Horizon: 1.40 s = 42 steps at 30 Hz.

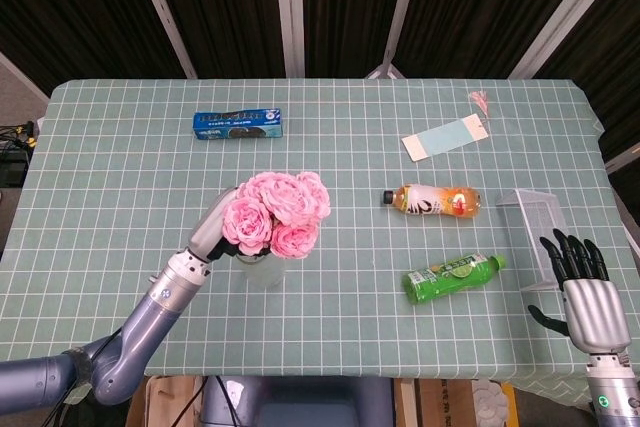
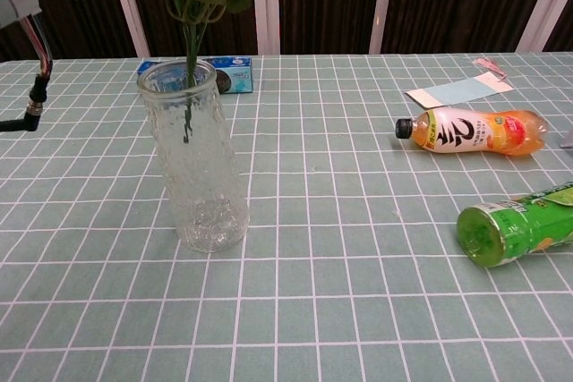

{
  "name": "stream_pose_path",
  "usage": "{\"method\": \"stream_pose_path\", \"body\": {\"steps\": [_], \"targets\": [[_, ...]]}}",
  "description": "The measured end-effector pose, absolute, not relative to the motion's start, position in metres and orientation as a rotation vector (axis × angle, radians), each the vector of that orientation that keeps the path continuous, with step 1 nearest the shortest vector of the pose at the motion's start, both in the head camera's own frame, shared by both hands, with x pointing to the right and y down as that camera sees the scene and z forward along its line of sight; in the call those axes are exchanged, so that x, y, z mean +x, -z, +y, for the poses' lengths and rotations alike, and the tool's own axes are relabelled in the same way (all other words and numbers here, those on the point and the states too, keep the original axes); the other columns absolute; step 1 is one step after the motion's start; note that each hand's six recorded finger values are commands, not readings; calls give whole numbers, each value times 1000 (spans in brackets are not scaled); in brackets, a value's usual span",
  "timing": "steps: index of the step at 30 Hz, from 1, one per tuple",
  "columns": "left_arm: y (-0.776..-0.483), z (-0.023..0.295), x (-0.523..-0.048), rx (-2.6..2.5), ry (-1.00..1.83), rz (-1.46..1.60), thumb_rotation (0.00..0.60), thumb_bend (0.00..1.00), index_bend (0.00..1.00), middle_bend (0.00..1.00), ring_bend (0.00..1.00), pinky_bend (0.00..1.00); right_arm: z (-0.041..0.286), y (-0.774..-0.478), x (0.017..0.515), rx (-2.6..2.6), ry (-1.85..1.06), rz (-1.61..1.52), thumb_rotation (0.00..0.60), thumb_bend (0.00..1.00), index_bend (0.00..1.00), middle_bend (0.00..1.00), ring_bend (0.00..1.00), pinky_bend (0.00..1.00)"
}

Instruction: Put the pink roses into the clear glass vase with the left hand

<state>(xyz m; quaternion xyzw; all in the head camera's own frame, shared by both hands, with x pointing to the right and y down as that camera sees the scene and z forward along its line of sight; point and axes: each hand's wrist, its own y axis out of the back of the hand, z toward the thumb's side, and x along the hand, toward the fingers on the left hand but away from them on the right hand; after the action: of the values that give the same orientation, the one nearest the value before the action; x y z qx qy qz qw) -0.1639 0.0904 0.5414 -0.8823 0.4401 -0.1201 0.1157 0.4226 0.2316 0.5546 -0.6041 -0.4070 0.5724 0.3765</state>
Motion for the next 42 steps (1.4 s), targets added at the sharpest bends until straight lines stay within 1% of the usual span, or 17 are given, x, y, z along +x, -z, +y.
{"method": "stream_pose_path", "body": {"steps": [9,13,15,17,19,22,24,28,32,34,37,42], "targets": [[-565,98,-180,-2541,438,1210,600,455,409,440,257,269,231,-553,423,-1540,-1462,-1045,600,154,99,36,9,0],[-575,102,-188,-2541,474,1203,600,380,401,404,220,235,231,-553,423,-1538,-1463,-1046,600,155,99,36,9,0],[-580,103,-191,-2551,489,1202,600,333,370,365,188,206,231,-553,423,-1537,-1462,-1047,600,154,99,36,9,0],[-584,105,-194,-2559,501,1192,600,262,301,288,135,161,231,-553,423,-1535,-1461,-1048,600,154,99,36,9,0],[-587,107,-196,-2572,519,1170,600,225,242,220,90,124,231,-553,423,-1534,-1461,-1049,600,155,99,36,9,0],[-590,109,-198,-2599,555,1124,600,207,183,149,42,88,231,-553,423,-1532,-1461,-1050,600,155,99,36,9,0],[-591,111,-200,-2618,579,1086,600,191,160,123,29,80,231,-553,423,-1533,-1461,-1050,600,154,99,36,9,0],[-585,111,-205,-2626,609,1026,600,158,131,99,21,84,231,-553,423,-1533,-1461,-1051,600,155,99,36,9,0],[-575,108,-213,-2585,643,975,600,127,111,110,29,98,231,-552,422,-1531,-1456,-1055,600,154,99,36,9,0],[-571,107,-218,-2532,664,942,600,127,125,123,30,104,231,-552,423,-1526,-1458,-1058,600,154,99,36,9,0],[-562,105,-225,-2420,701,891,600,137,174,129,31,109,232,-550,422,-1517,-1457,-1065,600,155,99,36,7,0],[-540,104,-245,-2159,820,815,600,139,170,122,25,90,232,-550,421,-1520,-1456,-1072,600,154,99,36,6,0]]}}
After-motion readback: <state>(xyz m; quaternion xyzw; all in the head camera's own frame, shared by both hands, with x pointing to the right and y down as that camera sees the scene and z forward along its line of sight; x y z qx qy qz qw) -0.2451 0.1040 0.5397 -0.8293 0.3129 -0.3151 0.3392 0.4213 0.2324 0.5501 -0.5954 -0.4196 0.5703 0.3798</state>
